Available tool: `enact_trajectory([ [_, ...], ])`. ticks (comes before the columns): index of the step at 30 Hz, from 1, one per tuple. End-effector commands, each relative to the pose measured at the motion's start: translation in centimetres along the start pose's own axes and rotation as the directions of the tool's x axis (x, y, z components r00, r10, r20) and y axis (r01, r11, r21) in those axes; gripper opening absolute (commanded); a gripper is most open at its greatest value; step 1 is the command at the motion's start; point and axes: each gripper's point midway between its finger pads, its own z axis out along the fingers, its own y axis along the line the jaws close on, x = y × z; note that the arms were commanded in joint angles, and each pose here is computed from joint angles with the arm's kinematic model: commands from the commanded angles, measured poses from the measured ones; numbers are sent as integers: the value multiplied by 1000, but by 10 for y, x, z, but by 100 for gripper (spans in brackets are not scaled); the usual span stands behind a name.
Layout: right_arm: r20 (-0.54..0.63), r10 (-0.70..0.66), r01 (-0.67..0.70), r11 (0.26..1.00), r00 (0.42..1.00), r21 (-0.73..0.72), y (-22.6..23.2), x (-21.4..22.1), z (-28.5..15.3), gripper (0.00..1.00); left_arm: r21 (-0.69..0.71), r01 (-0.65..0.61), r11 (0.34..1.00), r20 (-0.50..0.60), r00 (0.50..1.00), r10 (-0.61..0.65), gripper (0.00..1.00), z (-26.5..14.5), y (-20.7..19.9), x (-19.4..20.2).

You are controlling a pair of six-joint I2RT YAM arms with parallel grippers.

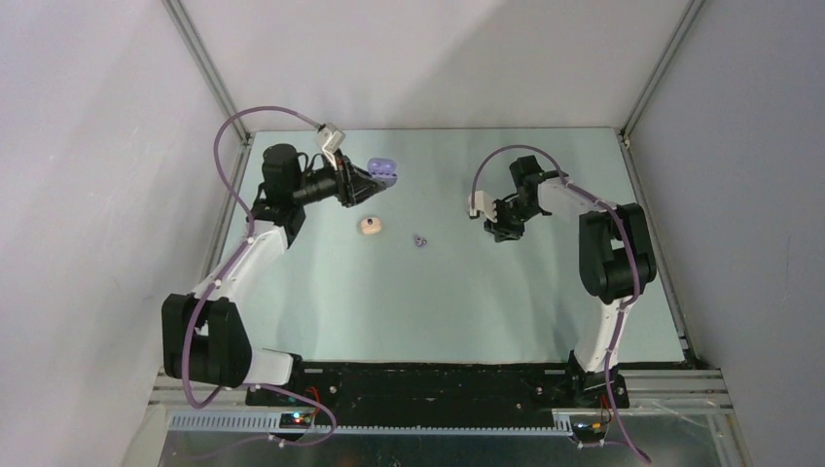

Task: Insert the wireless bluetooth earbuds into the charging case
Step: Adjust the right earbud at the center of the board.

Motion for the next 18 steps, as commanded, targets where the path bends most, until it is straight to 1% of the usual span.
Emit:
enact_trajectory([
  [1,19,-45,45,999,999,16,-15,-2,-6,32,-11,-55,998,59,997,55,0,2,4,-23],
  [10,45,-80,80,997,996,6,-21,-9,-6,32,-20,-29,999,36,999,29,0,7,12,-17],
  [18,42,-104,107,992,994,-63,-8,-11,-6,29,-22,-30,999,37,999,31,0,11,17,-21],
])
